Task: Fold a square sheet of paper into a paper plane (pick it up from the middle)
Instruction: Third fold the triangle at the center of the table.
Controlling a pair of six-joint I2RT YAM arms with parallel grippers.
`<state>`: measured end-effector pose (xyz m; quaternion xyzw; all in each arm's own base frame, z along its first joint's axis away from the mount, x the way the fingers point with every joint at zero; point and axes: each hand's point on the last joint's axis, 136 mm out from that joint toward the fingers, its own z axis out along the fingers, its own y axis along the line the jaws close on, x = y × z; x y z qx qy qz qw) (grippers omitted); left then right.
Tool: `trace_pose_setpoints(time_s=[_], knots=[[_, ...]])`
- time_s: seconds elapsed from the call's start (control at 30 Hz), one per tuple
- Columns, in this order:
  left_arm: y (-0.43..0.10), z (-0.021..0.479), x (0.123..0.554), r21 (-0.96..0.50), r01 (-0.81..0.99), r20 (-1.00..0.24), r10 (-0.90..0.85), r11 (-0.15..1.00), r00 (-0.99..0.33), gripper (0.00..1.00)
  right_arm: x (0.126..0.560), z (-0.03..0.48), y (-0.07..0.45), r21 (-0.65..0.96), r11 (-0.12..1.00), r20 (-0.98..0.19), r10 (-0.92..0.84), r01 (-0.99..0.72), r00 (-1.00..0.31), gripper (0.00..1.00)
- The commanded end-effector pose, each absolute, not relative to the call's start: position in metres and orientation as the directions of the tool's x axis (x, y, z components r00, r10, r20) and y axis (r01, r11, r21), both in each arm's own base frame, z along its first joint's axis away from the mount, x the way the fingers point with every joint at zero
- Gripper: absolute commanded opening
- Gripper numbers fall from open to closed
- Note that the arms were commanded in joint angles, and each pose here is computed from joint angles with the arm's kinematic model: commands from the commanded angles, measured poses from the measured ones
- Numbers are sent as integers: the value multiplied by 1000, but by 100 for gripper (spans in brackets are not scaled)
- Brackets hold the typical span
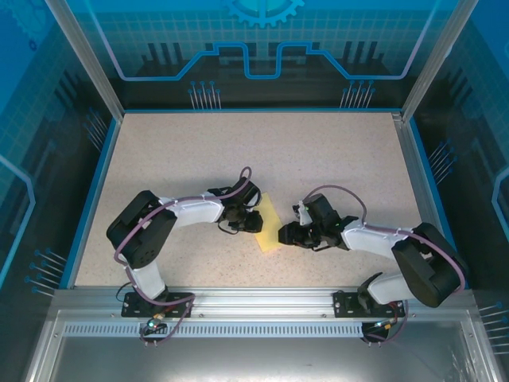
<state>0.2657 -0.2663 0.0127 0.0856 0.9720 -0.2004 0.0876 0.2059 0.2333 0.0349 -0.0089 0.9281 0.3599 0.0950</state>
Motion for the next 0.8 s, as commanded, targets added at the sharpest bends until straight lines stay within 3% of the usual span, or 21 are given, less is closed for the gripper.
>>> trace_pose_setpoints(time_s=[0.0, 0.33, 0.77], knots=[[-248, -15, 245, -325, 195, -118, 165, 925, -979, 25, 212, 49, 236, 708, 701, -197, 86, -81, -977, 40], [-253, -9, 248, -348, 202, -128, 167, 916, -978, 25, 217, 58, 240, 725, 682, -214, 95, -93, -972, 17], [-262, 0, 251, -388, 204, -136, 163, 899, -977, 25, 225, 69, 264, 743, 649, -249, 42, -163, -968, 3]])
